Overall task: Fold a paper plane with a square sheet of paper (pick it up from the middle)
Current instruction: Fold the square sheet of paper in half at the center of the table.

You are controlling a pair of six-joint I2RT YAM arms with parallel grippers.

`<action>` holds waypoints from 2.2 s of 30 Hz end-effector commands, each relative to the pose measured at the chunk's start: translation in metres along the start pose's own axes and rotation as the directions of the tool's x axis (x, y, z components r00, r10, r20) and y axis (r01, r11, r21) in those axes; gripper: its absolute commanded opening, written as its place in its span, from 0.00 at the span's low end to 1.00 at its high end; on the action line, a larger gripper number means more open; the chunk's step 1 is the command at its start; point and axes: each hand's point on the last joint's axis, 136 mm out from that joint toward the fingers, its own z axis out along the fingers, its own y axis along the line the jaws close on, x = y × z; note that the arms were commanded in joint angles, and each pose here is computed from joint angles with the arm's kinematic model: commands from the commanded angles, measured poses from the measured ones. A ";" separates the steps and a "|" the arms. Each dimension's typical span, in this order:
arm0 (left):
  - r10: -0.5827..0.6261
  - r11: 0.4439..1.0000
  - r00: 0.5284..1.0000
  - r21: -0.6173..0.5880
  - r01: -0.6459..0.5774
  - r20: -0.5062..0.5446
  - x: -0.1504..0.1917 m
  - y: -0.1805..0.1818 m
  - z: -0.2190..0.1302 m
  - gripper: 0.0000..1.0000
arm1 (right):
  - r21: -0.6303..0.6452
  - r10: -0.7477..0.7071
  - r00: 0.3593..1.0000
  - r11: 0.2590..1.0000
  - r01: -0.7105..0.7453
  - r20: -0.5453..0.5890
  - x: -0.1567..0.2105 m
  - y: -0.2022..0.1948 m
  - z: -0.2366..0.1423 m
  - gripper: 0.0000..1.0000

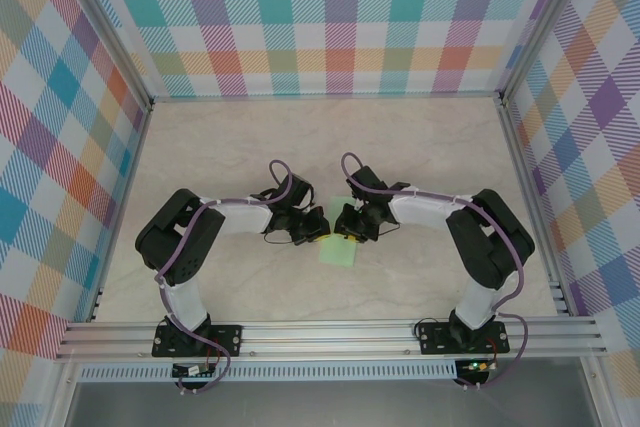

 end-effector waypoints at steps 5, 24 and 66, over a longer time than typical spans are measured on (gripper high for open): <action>-0.083 0.974 0.997 -0.210 0.080 -0.005 0.015 0.052 0.002 0.04 | 0.039 -0.023 0.999 0.999 0.022 0.034 -0.002 -0.018 0.006 0.27; -0.093 0.964 0.996 -0.251 0.089 -0.002 0.019 0.065 0.003 0.03 | -0.095 -0.119 0.980 0.986 0.135 0.160 -0.002 -0.047 -0.021 0.27; -0.084 0.947 0.996 -0.313 0.070 -0.032 0.024 0.073 -0.001 0.02 | -0.191 -0.156 0.952 0.959 0.210 0.263 -0.080 -0.012 -0.036 0.20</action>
